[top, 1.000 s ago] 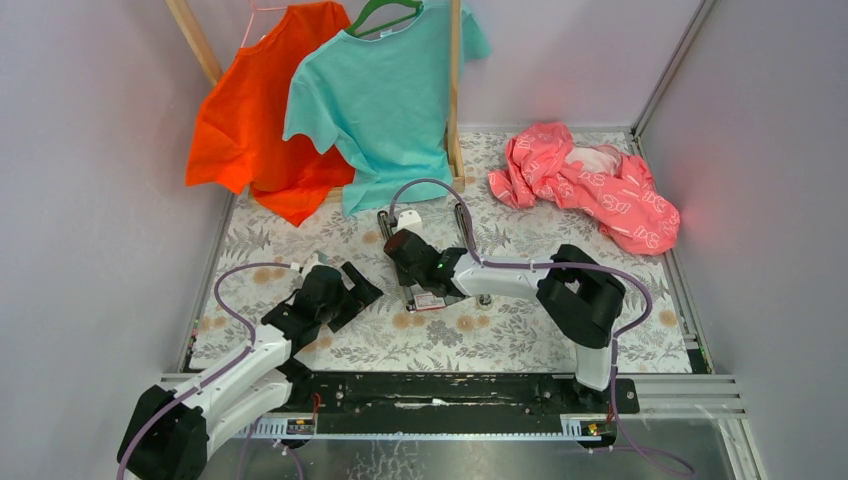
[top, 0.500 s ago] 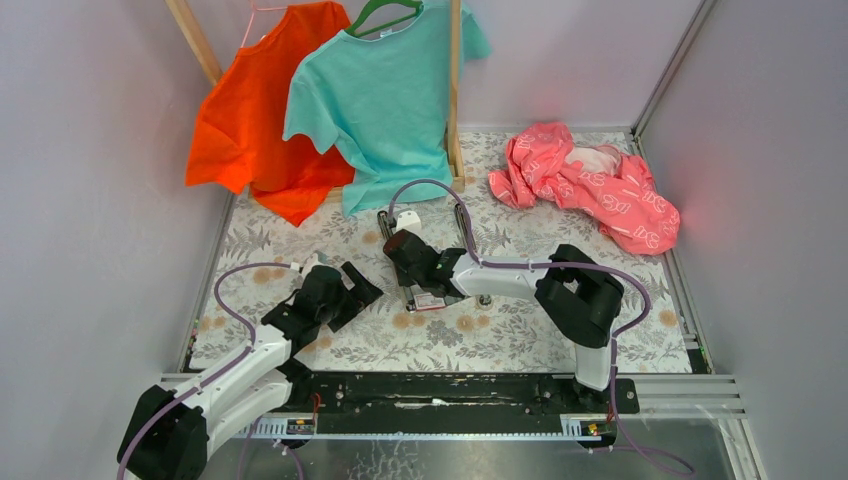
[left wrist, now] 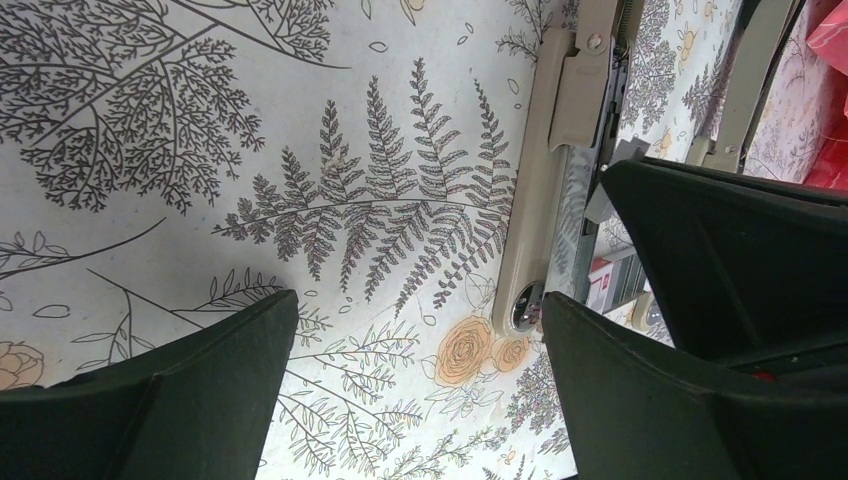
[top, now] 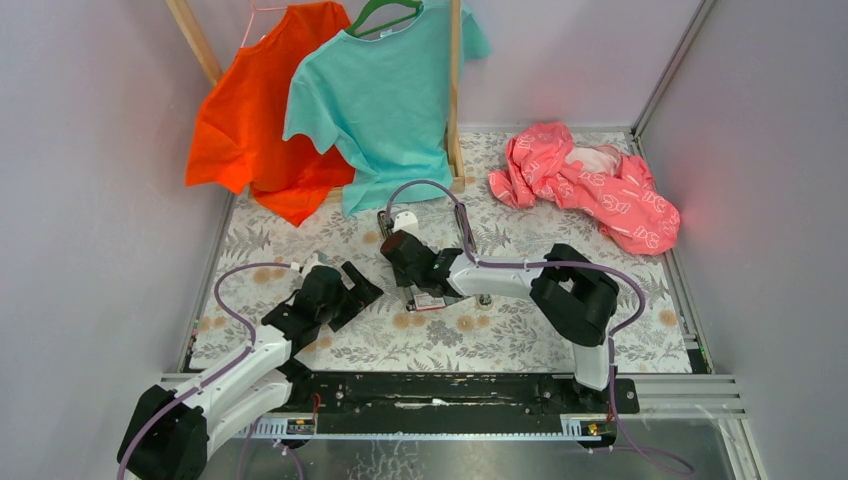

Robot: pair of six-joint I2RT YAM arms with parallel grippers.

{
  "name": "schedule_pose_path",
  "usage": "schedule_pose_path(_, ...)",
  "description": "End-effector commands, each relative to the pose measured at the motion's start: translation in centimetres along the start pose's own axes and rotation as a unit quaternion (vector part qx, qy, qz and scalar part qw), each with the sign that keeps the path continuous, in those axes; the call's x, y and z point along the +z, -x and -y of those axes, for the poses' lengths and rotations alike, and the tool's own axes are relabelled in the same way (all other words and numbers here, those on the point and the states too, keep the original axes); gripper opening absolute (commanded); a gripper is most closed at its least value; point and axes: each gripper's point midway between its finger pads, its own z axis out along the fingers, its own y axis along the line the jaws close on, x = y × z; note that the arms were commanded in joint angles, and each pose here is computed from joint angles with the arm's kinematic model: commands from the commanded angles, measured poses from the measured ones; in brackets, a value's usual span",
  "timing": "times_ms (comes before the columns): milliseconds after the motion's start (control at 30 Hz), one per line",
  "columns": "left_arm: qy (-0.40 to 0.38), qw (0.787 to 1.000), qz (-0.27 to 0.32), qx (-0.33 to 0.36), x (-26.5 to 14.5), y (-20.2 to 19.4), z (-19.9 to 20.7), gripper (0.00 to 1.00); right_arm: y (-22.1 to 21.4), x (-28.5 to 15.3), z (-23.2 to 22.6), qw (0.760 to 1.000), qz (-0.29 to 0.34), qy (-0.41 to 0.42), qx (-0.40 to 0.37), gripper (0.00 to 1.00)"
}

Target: Load the staples into the stapler

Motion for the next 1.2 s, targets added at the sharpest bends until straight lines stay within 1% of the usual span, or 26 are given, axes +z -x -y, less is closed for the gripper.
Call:
schedule_pose_path(0,0.021,1.000,-0.010,0.005,0.3,-0.7,-1.7,1.00,1.8,0.1,-1.2,1.000,0.026,0.006,0.003,0.24)
schedule_pose_path(233,0.020,1.000,-0.009,0.005,0.3,-0.7,-1.6,1.00,1.7,0.1,-0.7,1.000,0.028,-0.005,-0.001,0.24)
schedule_pose_path(367,0.020,1.000,-0.010,0.005,0.3,-0.7,-1.6,1.00,2.0,-0.2,-1.0,1.000,0.028,0.004,-0.001,0.24)
schedule_pose_path(567,0.021,1.000,-0.010,0.005,0.4,-0.7,-1.6,1.00,3.2,-1.3,-1.3,0.999,0.047,0.012,0.001,0.24)
schedule_pose_path(867,0.021,1.000,-0.012,0.005,0.4,-0.8,-1.6,1.00,3.3,-1.4,-1.1,0.999,0.054,0.005,-0.004,0.24)
schedule_pose_path(1167,0.021,1.000,-0.012,0.001,0.5,-0.9,-1.8,1.00,4.0,-2.5,-1.3,0.997,0.072,0.013,0.000,0.24)
